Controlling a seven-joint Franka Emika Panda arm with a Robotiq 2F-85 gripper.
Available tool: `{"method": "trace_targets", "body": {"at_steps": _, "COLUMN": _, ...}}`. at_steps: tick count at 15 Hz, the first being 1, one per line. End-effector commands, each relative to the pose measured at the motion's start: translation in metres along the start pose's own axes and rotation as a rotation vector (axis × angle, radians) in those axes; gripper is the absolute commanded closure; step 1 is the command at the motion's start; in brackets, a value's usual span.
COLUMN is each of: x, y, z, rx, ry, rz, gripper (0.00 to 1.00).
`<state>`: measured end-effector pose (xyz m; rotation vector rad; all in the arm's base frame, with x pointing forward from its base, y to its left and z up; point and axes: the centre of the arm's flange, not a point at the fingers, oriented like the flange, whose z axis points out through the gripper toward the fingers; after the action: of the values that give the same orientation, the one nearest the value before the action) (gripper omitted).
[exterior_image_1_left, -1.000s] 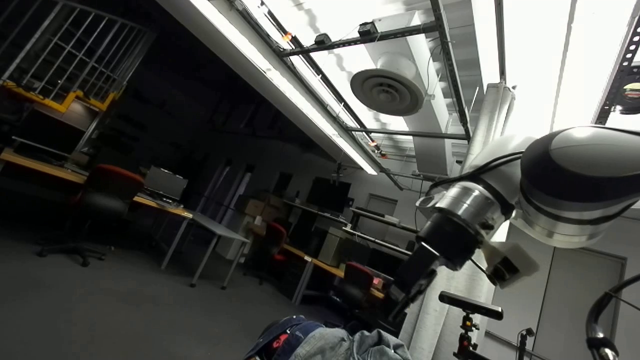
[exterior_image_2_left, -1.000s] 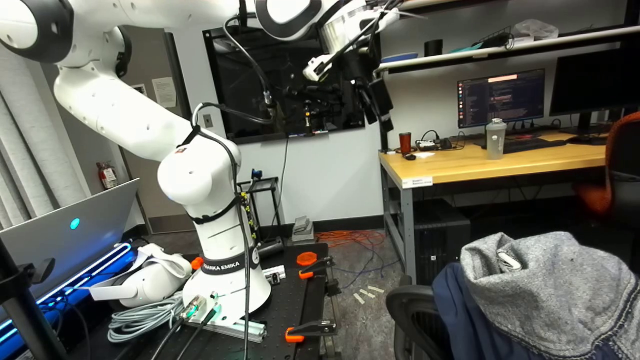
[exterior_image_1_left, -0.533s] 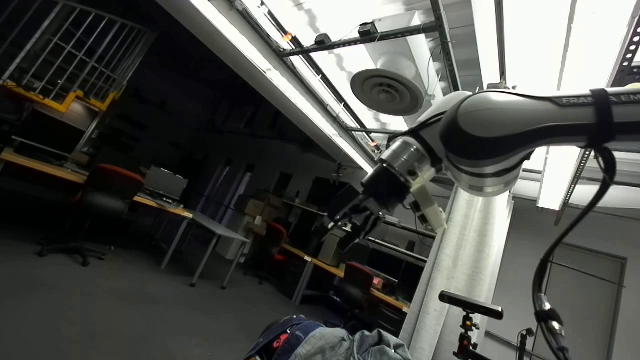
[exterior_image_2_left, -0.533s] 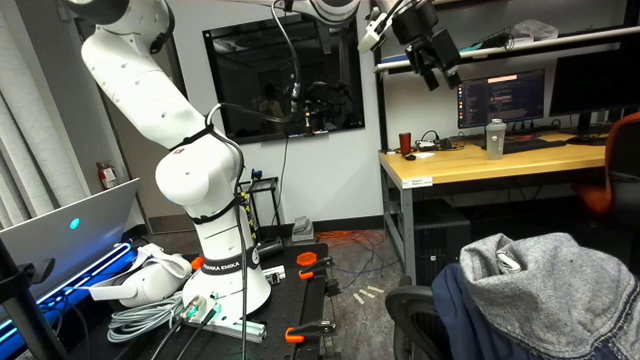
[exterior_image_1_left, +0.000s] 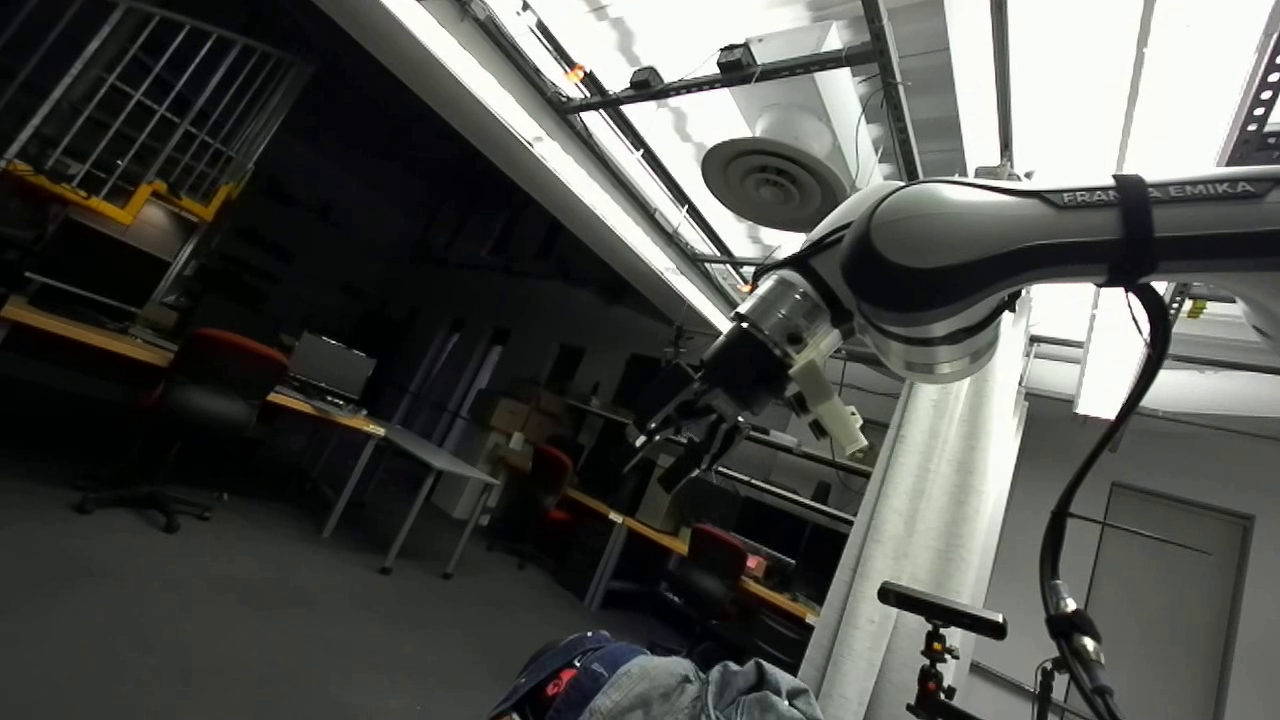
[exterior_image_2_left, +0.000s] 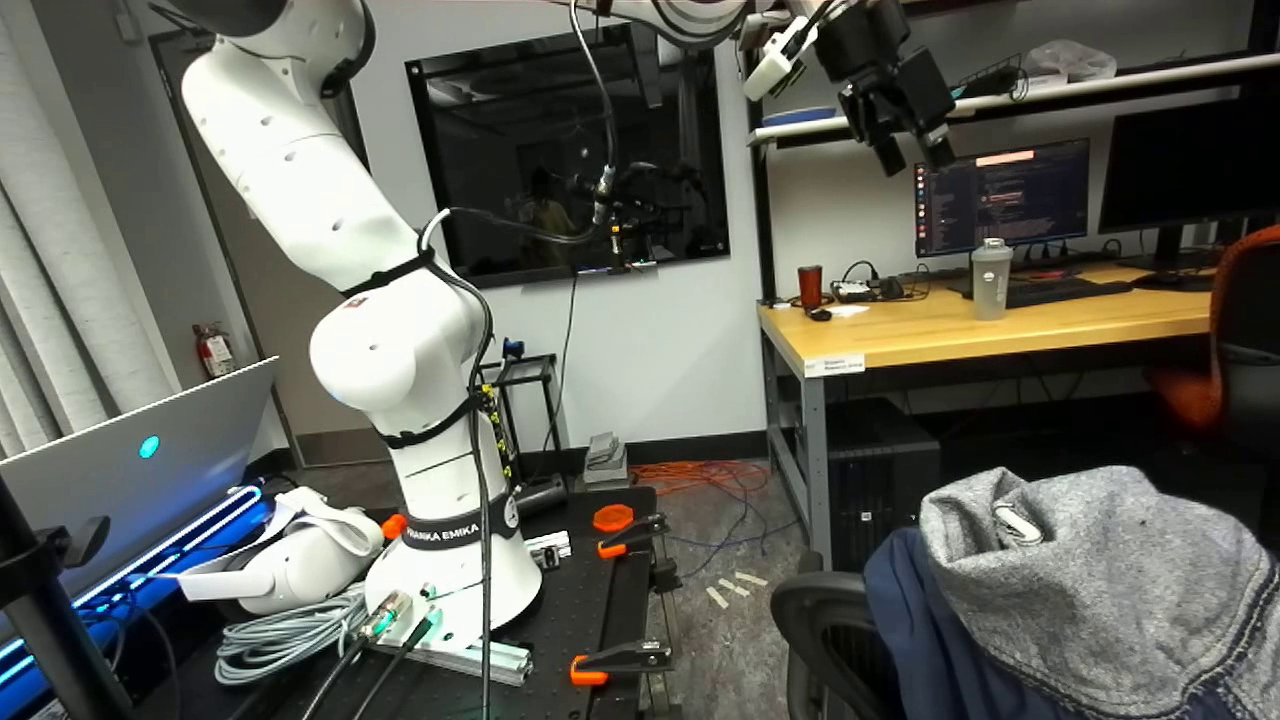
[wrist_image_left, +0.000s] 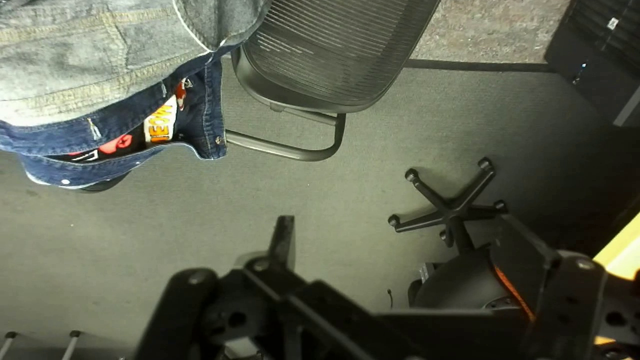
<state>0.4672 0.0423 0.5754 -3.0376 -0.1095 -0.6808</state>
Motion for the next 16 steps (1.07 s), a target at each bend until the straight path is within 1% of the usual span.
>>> {"method": "trace_targets", "body": {"at_steps": 1, "x": 0.0, "y": 0.0, "z": 0.0, "rx": 0.0, "ry": 0.0, "rz": 0.0, "gripper": 0.0}}
{"method": "trace_targets", "body": {"at_steps": 2, "x": 0.001, "y": 0.0, "z": 0.004, "rx": 0.0, "ry": 0.002, "rz": 0.001, "gripper": 0.0}}
{"method": "trace_targets", "body": {"at_steps": 3, "x": 0.002, "y": 0.004, "z": 0.008, "rx": -0.021, "ry": 0.002, "rz": 0.012, "gripper": 0.0}}
{"method": "trace_targets", "body": {"at_steps": 6, "x": 0.003, "y": 0.031, "z": 0.015, "rx": -0.063, "ry": -0.023, "rz": 0.07, "gripper": 0.0}}
{"method": "trace_targets", "body": {"at_steps": 12, "x": -0.006, "y": 0.108, "z": 0.021, "rx": -0.166, "ry": -0.042, "rz": 0.203, "gripper": 0.0}}
{"method": "trace_targets", "body": {"at_steps": 16, "x": -0.023, "y": 0.161, "z": 0.023, "rx": -0.231, "ry": -0.071, "rz": 0.319, "gripper": 0.0}}
